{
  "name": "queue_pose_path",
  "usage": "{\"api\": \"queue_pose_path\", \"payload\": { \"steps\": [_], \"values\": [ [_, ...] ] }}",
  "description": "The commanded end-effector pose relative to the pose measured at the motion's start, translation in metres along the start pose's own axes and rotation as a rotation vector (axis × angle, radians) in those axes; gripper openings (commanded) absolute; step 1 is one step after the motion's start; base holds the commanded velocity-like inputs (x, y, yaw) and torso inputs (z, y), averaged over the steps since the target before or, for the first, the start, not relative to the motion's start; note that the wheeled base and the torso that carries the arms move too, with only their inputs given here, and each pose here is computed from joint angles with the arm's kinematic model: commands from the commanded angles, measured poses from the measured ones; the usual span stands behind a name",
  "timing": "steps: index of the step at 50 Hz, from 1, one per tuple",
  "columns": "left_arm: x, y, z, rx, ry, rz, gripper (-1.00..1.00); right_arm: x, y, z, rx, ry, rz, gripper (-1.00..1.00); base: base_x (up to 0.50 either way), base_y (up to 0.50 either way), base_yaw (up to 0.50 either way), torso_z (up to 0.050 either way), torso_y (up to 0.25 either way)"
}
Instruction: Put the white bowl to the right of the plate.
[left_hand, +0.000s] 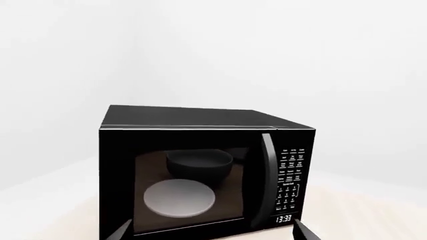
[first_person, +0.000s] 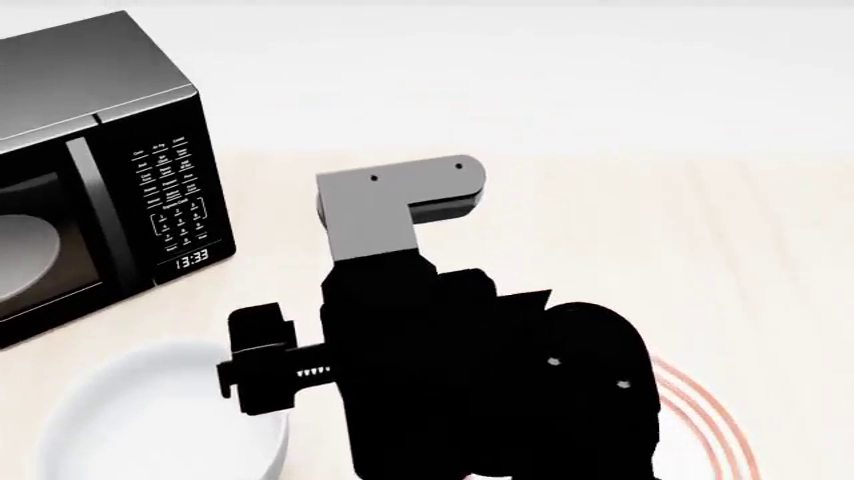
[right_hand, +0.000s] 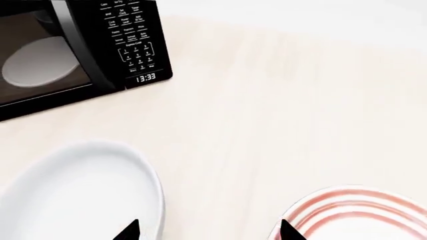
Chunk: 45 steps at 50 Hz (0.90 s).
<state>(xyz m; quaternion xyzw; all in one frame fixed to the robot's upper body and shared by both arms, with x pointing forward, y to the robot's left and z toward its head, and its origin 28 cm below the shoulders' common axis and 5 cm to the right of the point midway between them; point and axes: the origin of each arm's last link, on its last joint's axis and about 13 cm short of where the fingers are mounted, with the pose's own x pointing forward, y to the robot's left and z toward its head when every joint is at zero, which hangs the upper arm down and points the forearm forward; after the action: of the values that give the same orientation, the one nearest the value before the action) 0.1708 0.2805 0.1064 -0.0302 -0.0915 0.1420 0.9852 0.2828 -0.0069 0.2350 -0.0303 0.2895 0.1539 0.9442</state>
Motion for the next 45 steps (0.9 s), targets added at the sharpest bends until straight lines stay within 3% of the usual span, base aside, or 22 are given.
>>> {"api": "queue_pose_path", "payload": {
  "steps": [1, 4, 12, 17, 18, 23, 32, 45],
  "values": [
    [0.003, 0.005, 0.001, -0.009, -0.001, 0.028, 1.0, 0.016, 0.001, 0.012, 0.052, 0.12, 0.05, 1.0, 0.0, 0.0, 0.0, 0.0, 0.0],
    [0.003, 0.005, 0.001, -0.009, 0.0, 0.033, 1.0, 0.021, 0.001, 0.012, 0.062, 0.13, 0.056, 1.0, 0.0, 0.0, 0.0, 0.0, 0.0],
    [0.003, 0.006, 0.001, -0.009, -0.002, 0.033, 1.0, 0.033, 0.001, 0.02, 0.187, 0.218, 0.141, 1.0, 0.0, 0.0, 0.0, 0.0, 0.0],
    [0.002, 0.006, 0.002, -0.01, -0.005, 0.033, 1.0, 0.041, 0.0, 0.021, 0.173, 0.247, 0.086, 1.0, 0.0, 0.0, 0.0, 0.0, 0.0],
    [0.002, 0.006, 0.002, -0.011, -0.005, 0.034, 1.0, 0.044, 0.0, 0.02, 0.209, 0.302, 0.083, 1.0, 0.0, 0.0, 0.0, 0.0, 0.0],
    [0.001, 0.007, 0.003, -0.013, -0.008, 0.036, 1.0, 0.049, 0.002, 0.024, 0.224, 0.299, 0.097, 1.0, 0.0, 0.0, 0.0, 0.0, 0.0],
    [-0.001, 0.009, 0.005, -0.016, -0.018, 0.04, 1.0, 0.067, 0.007, 0.026, 0.329, 0.367, 0.09, 1.0, 0.0, 0.0, 0.0, 0.0, 0.0],
    [-0.004, 0.014, 0.008, -0.013, -0.032, 0.067, 1.0, 0.073, 0.021, 0.028, 0.304, 0.453, 0.094, 1.0, 0.0, 0.0, 0.0, 0.0, 0.0]
  ]
}}
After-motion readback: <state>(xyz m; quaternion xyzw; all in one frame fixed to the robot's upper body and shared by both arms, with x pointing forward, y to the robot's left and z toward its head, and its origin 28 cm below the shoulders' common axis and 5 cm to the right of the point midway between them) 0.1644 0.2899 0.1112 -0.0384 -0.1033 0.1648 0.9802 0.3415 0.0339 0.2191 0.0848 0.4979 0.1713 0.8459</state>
